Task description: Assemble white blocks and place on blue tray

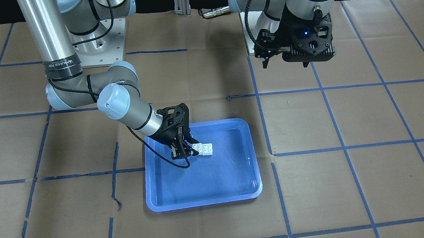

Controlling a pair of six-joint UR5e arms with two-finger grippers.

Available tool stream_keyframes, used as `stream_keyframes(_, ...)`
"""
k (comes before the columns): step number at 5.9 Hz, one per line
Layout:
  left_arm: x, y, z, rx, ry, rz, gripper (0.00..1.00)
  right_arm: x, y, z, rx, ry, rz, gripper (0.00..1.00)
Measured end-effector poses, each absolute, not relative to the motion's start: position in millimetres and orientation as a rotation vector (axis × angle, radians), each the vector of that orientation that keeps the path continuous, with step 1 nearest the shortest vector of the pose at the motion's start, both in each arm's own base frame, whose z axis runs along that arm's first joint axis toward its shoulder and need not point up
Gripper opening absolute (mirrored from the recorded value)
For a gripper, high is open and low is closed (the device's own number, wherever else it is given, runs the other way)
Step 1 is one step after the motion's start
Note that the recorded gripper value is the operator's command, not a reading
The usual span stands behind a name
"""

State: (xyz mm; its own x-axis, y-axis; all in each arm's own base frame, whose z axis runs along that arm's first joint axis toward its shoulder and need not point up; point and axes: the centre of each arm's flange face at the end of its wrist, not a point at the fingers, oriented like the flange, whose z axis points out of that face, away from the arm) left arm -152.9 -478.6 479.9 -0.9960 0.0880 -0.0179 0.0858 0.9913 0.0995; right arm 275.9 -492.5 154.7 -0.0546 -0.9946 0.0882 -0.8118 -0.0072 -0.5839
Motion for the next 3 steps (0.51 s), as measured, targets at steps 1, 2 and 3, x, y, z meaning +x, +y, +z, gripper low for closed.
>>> stream_keyframes(1,-153.1,-478.5,479.6,0.137,3.113,0.155,0.99,275.9,-492.6,154.7,-1.873,1.923,-0.713,0.37)
stream_keyframes(2,-153.6,-478.3,479.2,0.138,3.112,0.156,0.99,275.9,-492.6,154.7,-1.873,1.923,-0.714,0.39)
stream_keyframes(3,-153.7,-478.2,479.0,0.139,3.112,0.156,0.99,275.9,-492.6,154.7,-1.873,1.923,-0.714,0.42)
